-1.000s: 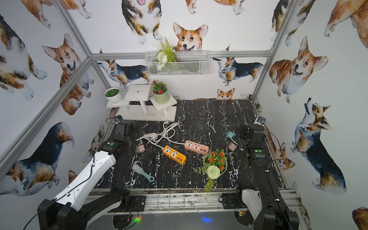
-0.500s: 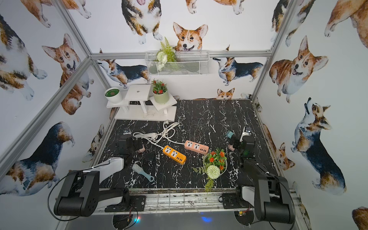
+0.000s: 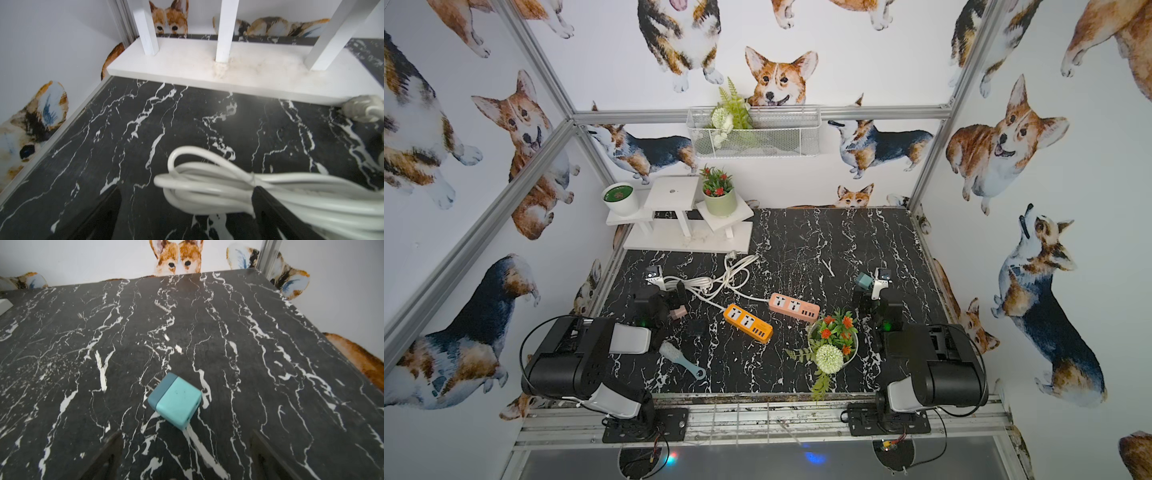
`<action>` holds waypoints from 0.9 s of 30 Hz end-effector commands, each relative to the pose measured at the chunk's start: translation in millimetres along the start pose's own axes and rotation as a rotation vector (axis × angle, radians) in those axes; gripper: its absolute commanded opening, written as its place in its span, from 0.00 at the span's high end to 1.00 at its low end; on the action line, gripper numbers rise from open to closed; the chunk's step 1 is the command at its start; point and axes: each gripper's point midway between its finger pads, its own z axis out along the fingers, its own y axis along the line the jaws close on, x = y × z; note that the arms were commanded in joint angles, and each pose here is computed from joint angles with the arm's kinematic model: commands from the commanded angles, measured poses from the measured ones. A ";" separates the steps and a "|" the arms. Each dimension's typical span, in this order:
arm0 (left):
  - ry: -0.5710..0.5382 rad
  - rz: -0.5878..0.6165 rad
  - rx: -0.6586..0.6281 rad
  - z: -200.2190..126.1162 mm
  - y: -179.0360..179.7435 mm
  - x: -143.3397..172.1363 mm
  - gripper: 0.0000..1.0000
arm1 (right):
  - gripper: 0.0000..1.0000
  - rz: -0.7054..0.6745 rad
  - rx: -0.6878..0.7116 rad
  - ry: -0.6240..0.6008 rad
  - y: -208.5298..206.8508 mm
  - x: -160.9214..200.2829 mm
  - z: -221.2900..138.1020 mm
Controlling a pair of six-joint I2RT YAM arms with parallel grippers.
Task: Pull the plug off the socket
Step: Reset both arms
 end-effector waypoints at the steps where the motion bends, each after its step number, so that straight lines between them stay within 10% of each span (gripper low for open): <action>1: -0.069 0.000 0.008 2.2 -1.8 -18.7 0.00 | 0.00 0.033 0.069 -0.059 -12.4 -20.5 4.9; 27: -0.046 0.046 0.018 4.7 -12.6 -19.0 0.00 | 0.00 0.066 0.100 -0.038 -20.4 -19.8 6.8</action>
